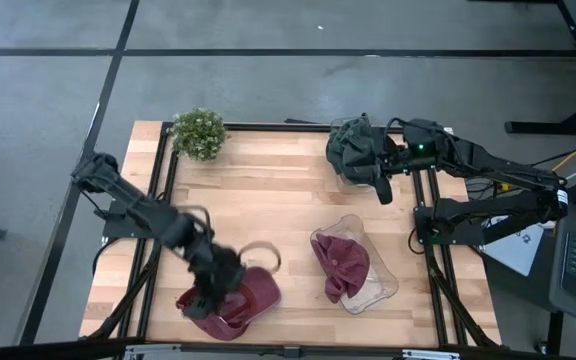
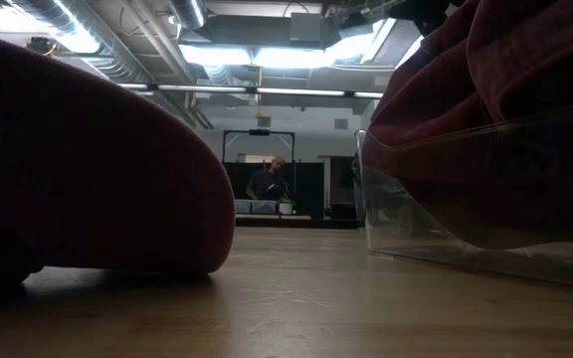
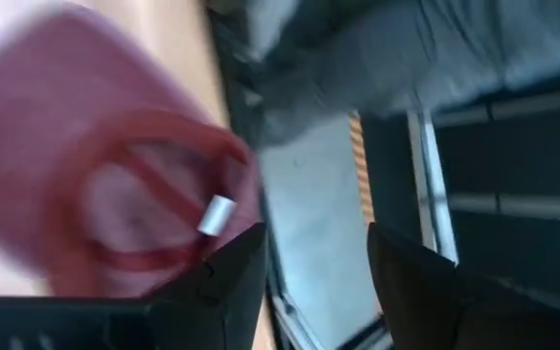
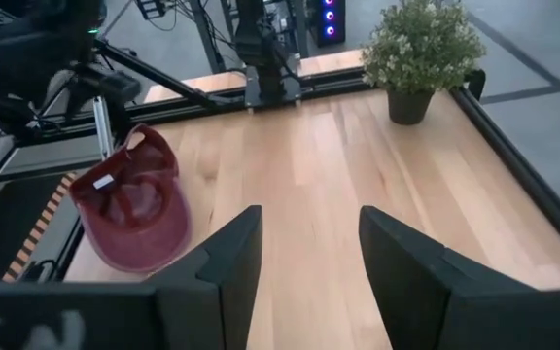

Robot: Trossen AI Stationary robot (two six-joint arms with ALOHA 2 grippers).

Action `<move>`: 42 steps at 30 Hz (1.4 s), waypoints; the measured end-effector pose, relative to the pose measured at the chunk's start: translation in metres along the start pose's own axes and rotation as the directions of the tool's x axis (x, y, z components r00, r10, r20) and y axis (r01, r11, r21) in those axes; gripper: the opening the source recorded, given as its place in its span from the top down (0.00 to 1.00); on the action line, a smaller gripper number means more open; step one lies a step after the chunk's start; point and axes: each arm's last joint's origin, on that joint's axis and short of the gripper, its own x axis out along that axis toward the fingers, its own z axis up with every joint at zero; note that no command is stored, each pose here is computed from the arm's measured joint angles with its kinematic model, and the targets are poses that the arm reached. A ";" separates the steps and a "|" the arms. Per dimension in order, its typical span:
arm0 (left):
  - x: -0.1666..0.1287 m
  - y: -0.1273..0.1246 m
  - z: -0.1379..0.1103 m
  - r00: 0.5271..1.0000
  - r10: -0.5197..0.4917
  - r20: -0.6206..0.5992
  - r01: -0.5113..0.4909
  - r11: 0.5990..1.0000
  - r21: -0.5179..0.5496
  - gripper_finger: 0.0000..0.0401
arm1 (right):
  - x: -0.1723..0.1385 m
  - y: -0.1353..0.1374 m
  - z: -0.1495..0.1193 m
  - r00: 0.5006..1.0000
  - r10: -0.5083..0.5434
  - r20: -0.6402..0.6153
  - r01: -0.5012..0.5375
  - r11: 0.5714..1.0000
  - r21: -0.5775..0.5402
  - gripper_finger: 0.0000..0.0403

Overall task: Pick & Place hat
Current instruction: Put the red cap into the bottom transparent bin

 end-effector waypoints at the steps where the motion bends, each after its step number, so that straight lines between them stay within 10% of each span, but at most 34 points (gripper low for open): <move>1: 0.009 -0.005 -0.002 1.000 -0.012 -0.023 0.012 0.999 0.030 0.57 | 0.000 0.000 -0.001 1.000 0.000 -0.005 0.000 1.000 0.001 0.57; 28: 0.130 -0.007 -0.034 0.918 0.367 -0.152 -0.339 0.923 0.183 0.59 | 0.000 0.000 -0.004 0.999 -0.001 -0.044 0.002 1.000 0.018 0.57; 35: 0.125 0.000 -0.025 0.940 0.270 -0.209 -0.273 0.962 0.013 0.93 | 0.000 0.000 -0.007 0.998 -0.002 -0.070 0.004 1.000 0.025 0.57; 42: 0.074 -0.001 -0.013 0.971 0.166 -0.170 -0.165 0.986 0.021 0.98 | 0.000 0.000 -0.007 0.998 -0.002 -0.068 0.003 1.000 0.024 0.57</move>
